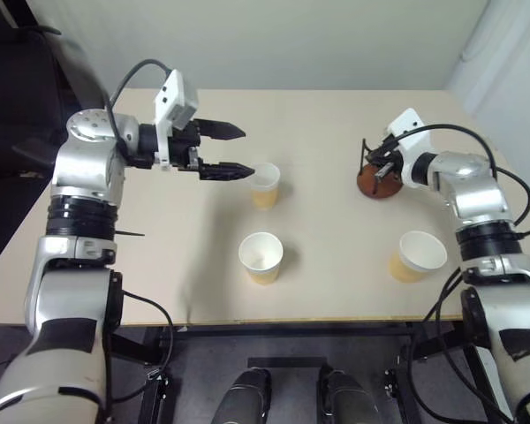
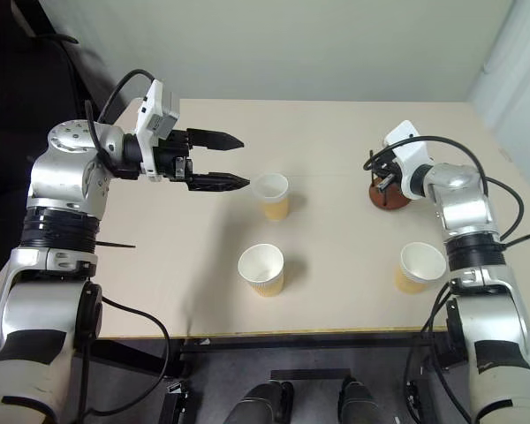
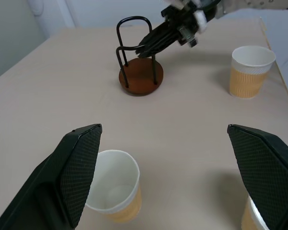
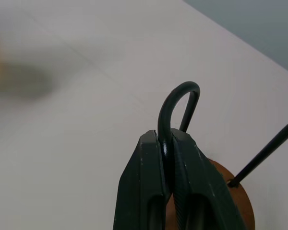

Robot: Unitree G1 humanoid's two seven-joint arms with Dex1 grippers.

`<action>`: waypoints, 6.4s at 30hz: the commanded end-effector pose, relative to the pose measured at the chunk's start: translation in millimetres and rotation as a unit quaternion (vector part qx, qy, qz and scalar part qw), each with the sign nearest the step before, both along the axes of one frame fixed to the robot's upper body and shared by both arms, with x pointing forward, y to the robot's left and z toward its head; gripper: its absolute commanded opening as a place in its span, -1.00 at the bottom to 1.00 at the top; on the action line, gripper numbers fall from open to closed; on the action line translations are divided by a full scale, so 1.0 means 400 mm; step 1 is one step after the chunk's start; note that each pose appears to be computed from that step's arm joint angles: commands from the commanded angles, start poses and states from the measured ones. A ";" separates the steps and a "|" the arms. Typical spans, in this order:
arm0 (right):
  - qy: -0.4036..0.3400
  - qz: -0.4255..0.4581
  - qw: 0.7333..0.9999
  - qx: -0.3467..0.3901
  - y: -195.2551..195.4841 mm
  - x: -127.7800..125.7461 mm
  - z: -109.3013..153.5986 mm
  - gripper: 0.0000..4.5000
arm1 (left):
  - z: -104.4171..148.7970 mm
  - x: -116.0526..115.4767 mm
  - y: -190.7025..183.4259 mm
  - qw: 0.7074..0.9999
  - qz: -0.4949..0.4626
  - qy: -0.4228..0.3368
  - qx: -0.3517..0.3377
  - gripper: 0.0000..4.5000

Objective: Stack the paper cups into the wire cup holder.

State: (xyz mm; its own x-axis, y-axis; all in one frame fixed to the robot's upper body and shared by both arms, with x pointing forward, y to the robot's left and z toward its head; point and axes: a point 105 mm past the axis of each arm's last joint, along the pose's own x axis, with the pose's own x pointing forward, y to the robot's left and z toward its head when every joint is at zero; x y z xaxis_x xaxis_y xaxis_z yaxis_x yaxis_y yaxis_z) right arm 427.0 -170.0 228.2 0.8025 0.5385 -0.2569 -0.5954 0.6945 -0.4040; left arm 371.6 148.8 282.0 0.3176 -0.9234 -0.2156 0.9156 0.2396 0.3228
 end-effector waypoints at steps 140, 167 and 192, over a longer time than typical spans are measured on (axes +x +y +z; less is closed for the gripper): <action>0.034 0.240 0.968 -0.063 0.104 -0.356 0.123 0.99 | -0.123 -0.106 0.019 0.967 -0.101 0.015 0.234 1.00; 0.028 0.235 0.969 -0.071 0.113 -0.345 0.105 0.99 | -0.227 -0.067 -0.100 0.964 -0.113 -0.003 0.239 1.00; 0.030 0.249 0.965 -0.081 0.113 -0.352 0.097 1.00 | -0.274 -0.082 -0.067 0.944 -0.151 0.031 0.292 -0.57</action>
State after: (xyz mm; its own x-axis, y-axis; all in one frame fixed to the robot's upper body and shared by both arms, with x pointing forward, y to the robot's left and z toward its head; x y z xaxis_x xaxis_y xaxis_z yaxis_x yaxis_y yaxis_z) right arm 291.1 -125.8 259.7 0.4367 0.7969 -0.4175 -0.8772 0.2743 -0.3940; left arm 339.0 120.0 160.2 0.0356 -0.6940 -0.7191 0.9475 -0.2054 0.2452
